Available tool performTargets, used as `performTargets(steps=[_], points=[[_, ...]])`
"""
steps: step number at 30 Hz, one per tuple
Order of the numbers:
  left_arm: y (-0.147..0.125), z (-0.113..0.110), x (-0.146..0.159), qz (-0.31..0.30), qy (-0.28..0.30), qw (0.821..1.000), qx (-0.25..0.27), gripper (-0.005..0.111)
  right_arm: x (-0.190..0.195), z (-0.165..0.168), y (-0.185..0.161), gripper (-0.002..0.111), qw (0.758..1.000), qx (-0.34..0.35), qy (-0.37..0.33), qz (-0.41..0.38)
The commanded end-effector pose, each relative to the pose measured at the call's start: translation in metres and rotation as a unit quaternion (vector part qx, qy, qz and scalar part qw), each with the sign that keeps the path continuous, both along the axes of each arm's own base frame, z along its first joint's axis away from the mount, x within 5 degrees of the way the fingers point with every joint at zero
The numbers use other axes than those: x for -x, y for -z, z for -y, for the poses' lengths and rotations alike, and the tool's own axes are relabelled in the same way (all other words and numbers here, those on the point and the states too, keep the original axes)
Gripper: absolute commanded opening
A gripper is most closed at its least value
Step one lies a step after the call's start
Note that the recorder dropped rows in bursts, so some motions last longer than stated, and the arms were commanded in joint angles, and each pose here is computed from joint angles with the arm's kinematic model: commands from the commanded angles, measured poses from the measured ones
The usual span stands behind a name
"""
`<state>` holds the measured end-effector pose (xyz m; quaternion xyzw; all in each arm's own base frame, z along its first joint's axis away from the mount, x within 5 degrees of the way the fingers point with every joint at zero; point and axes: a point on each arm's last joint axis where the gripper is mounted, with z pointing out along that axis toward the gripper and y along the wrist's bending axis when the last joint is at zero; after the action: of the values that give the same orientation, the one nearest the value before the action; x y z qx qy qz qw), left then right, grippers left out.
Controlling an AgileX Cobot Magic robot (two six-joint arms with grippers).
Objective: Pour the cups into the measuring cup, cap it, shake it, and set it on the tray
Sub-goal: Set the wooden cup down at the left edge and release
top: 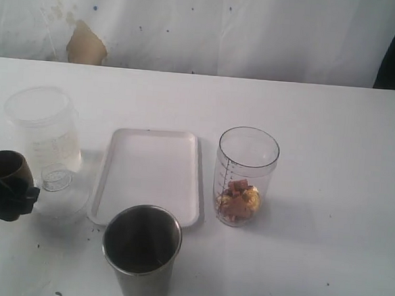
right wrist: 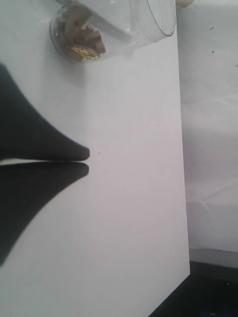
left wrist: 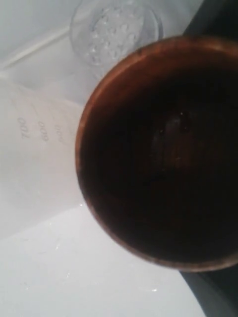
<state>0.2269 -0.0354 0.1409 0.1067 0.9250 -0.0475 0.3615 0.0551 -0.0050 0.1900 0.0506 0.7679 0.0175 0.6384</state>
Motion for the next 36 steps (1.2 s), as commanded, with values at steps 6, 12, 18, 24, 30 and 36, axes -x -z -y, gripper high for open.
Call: performTargets(steps=[6,12,18,24,30,36], points=[[0.011,0.003,-0.010,0.008,0.000,1.000,0.019,0.001,0.000,0.000,0.001,0.000,1.000,0.003,-0.001,0.001],[0.016,0.001,-0.008,-0.016,-0.014,1.000,0.011,0.033,0.000,0.000,0.001,0.000,1.000,0.003,-0.001,0.001],[0.017,-0.001,-0.006,-0.033,-0.040,0.999,0.016,0.066,0.000,0.000,0.001,0.000,1.000,0.003,-0.001,0.001],[0.020,-0.003,-0.003,-0.055,-0.052,0.997,0.012,0.087,0.000,0.000,0.001,0.000,1.000,0.003,-0.001,0.001],[-0.012,-0.006,0.003,-0.012,-0.087,0.995,0.039,0.095,0.000,0.000,0.001,0.000,1.000,0.003,-0.001,0.001],[-0.059,-0.012,0.026,0.035,-0.153,0.983,0.091,0.086,0.000,0.000,0.001,0.000,1.000,0.003,-0.001,0.001]])
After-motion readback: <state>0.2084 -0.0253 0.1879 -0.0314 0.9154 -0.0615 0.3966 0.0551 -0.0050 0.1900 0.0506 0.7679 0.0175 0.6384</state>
